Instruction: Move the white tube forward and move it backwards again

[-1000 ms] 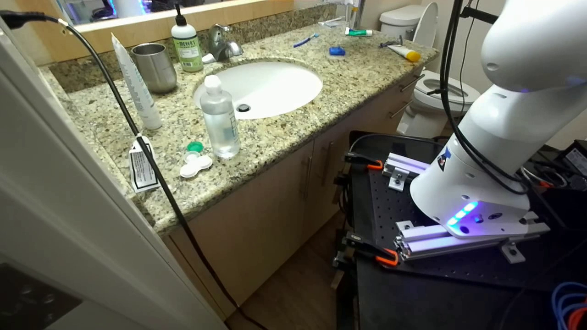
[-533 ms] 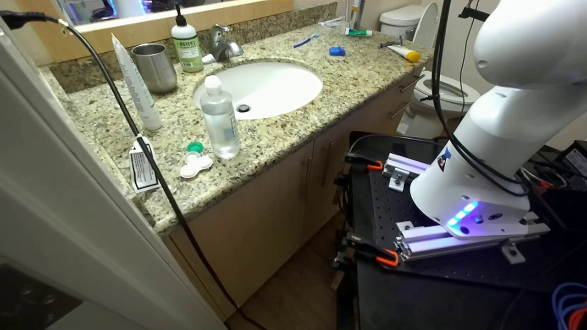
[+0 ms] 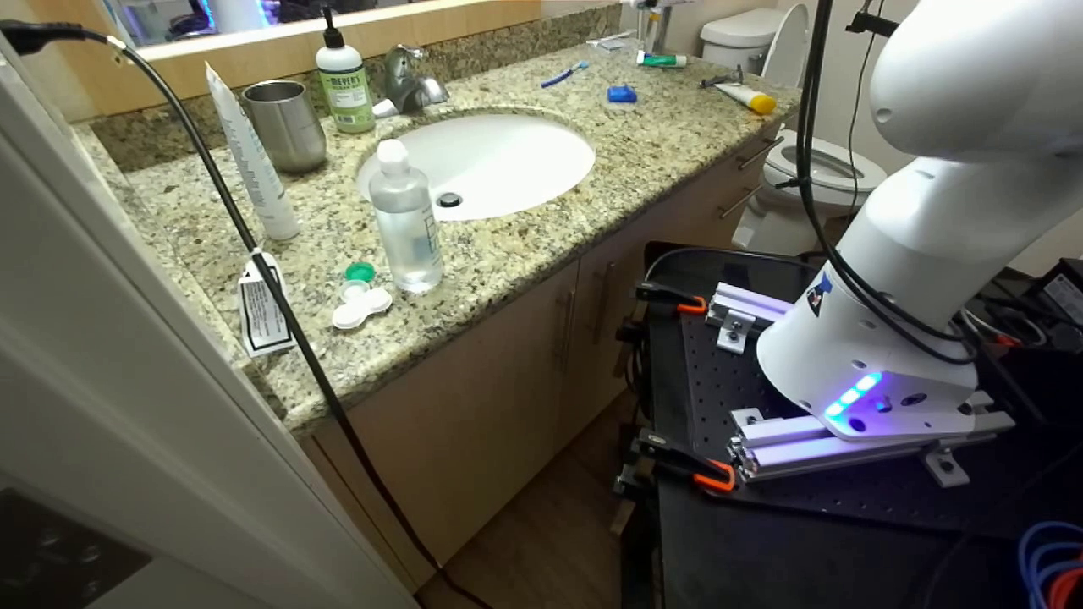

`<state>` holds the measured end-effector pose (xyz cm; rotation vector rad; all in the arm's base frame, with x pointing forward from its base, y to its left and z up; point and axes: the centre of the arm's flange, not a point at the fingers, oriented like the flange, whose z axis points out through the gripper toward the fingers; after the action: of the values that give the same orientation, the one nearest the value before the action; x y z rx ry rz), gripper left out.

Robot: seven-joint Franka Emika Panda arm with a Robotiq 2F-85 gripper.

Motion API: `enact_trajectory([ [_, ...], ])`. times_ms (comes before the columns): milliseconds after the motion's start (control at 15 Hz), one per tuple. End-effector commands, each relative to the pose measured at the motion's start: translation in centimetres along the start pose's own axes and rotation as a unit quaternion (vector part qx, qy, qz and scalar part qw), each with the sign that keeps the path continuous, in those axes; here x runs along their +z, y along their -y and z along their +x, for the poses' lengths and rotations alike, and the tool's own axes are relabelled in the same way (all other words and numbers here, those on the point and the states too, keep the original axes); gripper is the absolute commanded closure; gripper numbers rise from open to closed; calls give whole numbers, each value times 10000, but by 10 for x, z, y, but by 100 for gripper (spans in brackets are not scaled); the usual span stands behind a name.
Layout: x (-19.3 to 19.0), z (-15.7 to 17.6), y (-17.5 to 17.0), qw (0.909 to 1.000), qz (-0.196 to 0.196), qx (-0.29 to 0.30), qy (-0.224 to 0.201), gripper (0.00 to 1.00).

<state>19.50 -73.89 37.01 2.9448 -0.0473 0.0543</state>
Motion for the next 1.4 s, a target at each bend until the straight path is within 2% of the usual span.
enact_trajectory([
  [0, 7, -45, -4, 9966, 537, -406, 473, 96],
  [67, 13, -52, 2, 9955, 781, -398, 348, 96],
  [133, 10, -44, 2, 9977, 518, -225, 377, 83],
  [267, 15, -54, 3, 9966, 696, -262, 365, 83],
  [333, 15, -53, 4, 9965, 708, -270, 358, 96],
  [400, 25, -40, 10, 9959, 846, -169, 253, 96],
  [467, 41, -35, 0, 9961, 869, -73, 136, 96],
  [600, 61, -17, 11, 9949, 1004, 27, -49, 96],
  [800, 97, 2, 5, 9944, 1023, 199, -199, 96],
  [1000, 126, 10, -21, 9956, 806, 344, -325, 96],
  [1200, 140, 7, -40, 9970, 582, 378, -331, 96],
  [1267, 152, 15, -52, 9951, 956, 250, 46, 58],
  [1333, 160, 22, -56, 9940, 1076, 115, 153, 57],
])
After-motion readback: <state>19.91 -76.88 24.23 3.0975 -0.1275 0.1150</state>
